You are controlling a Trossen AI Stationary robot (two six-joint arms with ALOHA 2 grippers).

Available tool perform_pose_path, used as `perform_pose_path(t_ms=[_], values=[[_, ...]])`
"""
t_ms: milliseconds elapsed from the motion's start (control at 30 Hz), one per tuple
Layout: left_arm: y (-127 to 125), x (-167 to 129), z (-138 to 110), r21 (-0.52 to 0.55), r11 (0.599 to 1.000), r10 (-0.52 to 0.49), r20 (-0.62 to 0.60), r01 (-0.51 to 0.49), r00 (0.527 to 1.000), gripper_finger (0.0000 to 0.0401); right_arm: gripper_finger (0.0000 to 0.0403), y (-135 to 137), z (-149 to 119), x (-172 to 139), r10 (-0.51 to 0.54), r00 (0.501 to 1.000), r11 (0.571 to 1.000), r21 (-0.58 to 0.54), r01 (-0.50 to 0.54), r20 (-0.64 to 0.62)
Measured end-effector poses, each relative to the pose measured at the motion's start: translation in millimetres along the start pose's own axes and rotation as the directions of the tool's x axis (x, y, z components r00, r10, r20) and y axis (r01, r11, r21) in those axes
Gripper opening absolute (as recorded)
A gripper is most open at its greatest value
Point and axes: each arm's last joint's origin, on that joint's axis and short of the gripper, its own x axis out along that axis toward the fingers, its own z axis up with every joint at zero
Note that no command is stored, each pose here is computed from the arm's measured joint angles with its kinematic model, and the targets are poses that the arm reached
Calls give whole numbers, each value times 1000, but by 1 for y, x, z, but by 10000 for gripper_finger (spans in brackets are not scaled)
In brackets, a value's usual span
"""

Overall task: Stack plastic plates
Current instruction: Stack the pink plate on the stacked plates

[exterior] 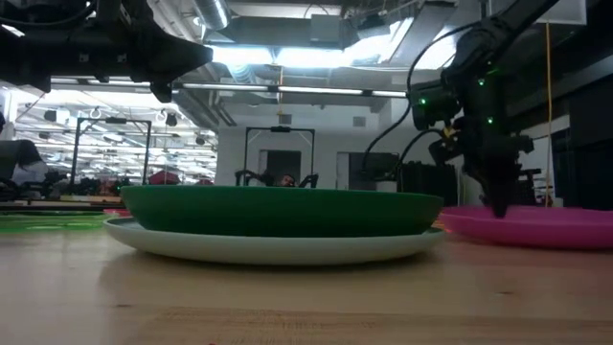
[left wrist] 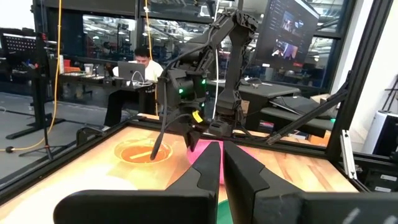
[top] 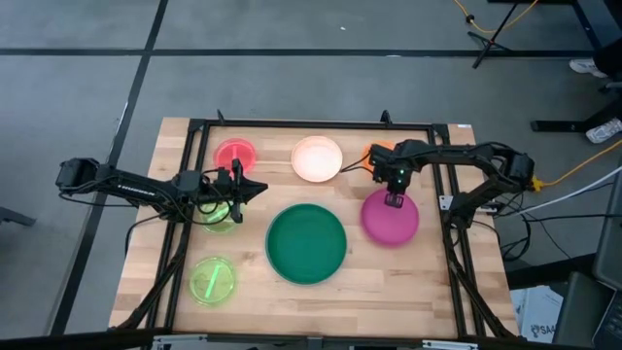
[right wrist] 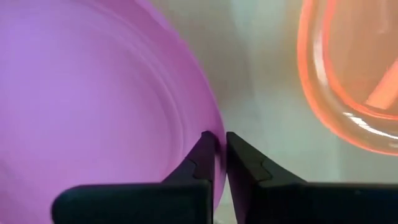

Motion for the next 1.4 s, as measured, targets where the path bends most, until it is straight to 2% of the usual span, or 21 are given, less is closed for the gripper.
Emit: perform_pose_path(t_ms=[200, 700, 933, 1400], values=[[0, 0, 0, 0, 1000, 0, 0, 0, 1000, 11, 3, 2, 0, -4, 70, 998, 998, -2, -70, -7], [0, 0, 0, -1, 1000, 15, 2, -15, 1000, 11, 1, 3, -4, -5, 88, 995, 996, -9, -89, -42], [0, 0, 0, -8, 1000, 15, 2, -15, 1000, 11, 1, 5, -6, -5, 129, 990, 992, -5, -130, -58], [0, 0, 0, -7, 1000, 15, 2, -15, 1000, 11, 1, 9, -10, -14, 213, 977, 977, -4, -213, -8]])
